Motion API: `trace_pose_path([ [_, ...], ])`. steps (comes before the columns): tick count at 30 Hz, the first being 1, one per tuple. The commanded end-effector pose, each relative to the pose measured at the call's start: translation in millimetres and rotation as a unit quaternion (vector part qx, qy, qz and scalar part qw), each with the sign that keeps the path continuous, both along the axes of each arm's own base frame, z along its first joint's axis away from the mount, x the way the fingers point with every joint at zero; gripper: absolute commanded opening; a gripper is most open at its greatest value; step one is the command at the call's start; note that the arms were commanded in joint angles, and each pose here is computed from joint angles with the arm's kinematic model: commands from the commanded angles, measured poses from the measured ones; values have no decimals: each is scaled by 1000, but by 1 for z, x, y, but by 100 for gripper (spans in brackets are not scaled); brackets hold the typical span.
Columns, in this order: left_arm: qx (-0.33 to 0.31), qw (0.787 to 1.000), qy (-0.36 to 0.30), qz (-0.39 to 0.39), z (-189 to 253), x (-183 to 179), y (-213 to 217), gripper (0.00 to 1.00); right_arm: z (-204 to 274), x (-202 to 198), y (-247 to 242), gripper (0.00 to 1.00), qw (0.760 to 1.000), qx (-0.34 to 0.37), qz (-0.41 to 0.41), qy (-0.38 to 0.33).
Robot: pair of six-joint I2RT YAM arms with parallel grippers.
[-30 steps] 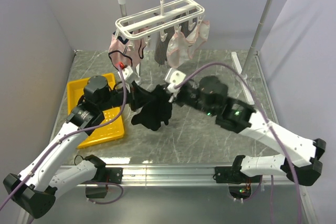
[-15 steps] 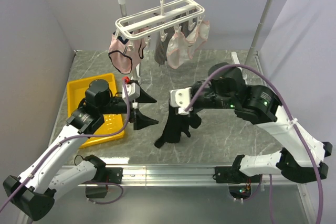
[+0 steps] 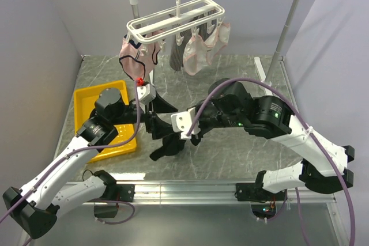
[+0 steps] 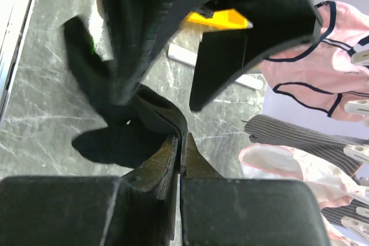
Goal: Clip the underwear to the hanger
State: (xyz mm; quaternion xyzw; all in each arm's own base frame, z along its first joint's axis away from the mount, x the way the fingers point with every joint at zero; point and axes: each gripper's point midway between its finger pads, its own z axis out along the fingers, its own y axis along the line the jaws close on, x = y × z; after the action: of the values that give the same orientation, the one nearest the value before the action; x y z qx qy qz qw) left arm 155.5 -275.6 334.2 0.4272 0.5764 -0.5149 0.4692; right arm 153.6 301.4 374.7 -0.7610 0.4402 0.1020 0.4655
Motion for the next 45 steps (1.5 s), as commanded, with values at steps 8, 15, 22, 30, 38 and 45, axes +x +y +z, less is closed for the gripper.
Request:
trace_pose_path([
  [8, -29, 999, -41, 14, 9, -6, 8, 71, 18, -10, -15, 0, 996, 29, 44, -67],
  [15, -38, 998, -31, -43, 17, -20, 0, 88, 15, -1, -8, 0, 999, 11, 7, -47],
  [22, -55, 997, -32, -52, 26, -33, 6, 99, 6, 16, -5, 0, 997, -24, -70, -23],
  [30, -36, 991, -27, 127, 9, 31, 7, 99, 17, 10, 2, 0, 997, -6, -78, 1],
  [38, -26, 993, -42, 108, -1, 29, 3, 53, 33, -1, -3, 0, 998, 11, -62, 9],
  [45, -49, 995, -63, 62, 15, 12, 1, 0, 30, -4, -5, 0, 998, 23, -55, 10],
])
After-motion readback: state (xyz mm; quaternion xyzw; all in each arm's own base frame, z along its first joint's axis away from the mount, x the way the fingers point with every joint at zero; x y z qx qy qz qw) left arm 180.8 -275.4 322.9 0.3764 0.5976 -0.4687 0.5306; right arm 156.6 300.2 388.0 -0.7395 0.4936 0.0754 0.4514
